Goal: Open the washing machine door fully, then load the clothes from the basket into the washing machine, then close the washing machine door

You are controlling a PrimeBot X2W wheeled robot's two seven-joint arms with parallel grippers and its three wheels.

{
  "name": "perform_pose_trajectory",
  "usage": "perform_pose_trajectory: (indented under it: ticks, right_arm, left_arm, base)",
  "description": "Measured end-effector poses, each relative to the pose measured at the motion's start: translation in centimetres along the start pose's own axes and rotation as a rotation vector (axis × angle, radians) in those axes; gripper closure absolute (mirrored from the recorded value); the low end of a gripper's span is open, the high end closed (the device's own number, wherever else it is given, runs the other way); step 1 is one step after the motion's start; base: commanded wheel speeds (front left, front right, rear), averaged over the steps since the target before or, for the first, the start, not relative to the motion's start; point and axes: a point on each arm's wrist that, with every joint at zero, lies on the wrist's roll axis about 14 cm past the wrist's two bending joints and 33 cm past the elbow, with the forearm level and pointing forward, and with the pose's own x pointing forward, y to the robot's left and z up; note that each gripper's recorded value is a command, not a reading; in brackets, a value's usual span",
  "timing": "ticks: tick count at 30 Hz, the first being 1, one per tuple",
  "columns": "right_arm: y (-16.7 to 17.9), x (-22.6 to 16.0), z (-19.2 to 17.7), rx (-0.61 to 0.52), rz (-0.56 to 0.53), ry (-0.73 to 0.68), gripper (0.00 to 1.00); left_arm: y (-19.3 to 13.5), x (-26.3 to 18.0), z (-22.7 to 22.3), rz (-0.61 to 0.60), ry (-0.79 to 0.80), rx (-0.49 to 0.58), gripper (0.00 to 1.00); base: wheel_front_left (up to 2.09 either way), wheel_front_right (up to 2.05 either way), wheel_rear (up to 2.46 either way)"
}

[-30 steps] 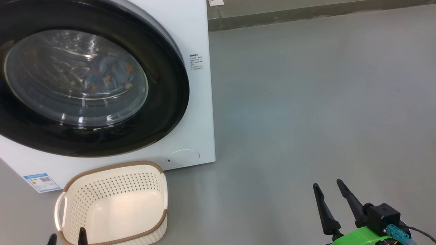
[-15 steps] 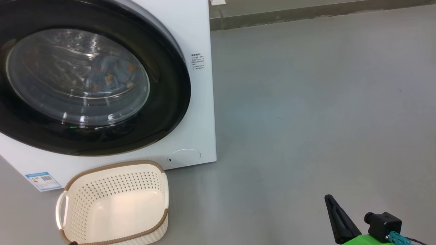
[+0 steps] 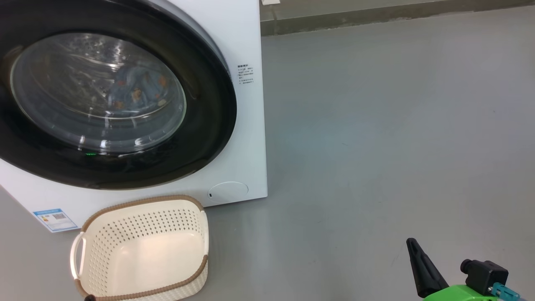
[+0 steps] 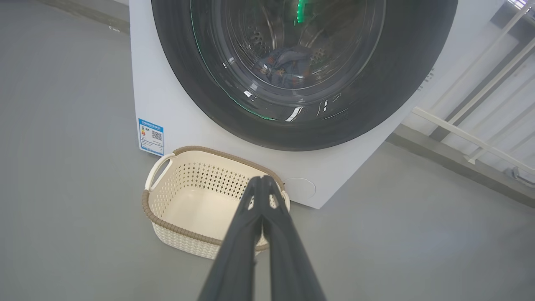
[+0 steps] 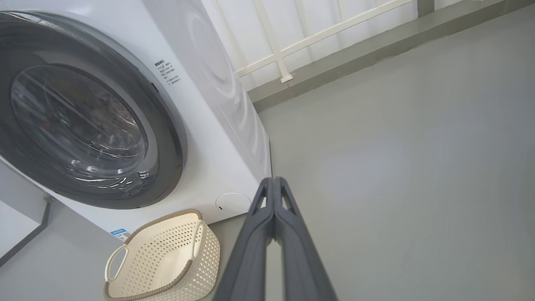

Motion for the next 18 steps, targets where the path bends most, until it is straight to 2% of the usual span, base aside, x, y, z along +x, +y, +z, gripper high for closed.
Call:
perform_pose_trajectory:
  ticks: [18]
  right_arm:
    - [-0.6,0.27,-0.17,0.203,-0.038,0.018,1.0]
  left_arm:
    - [-0.1,0.86,-0.45,0.013,0.032,-0.202,1.0]
  base:
    - [0.0,0.0,0.0]
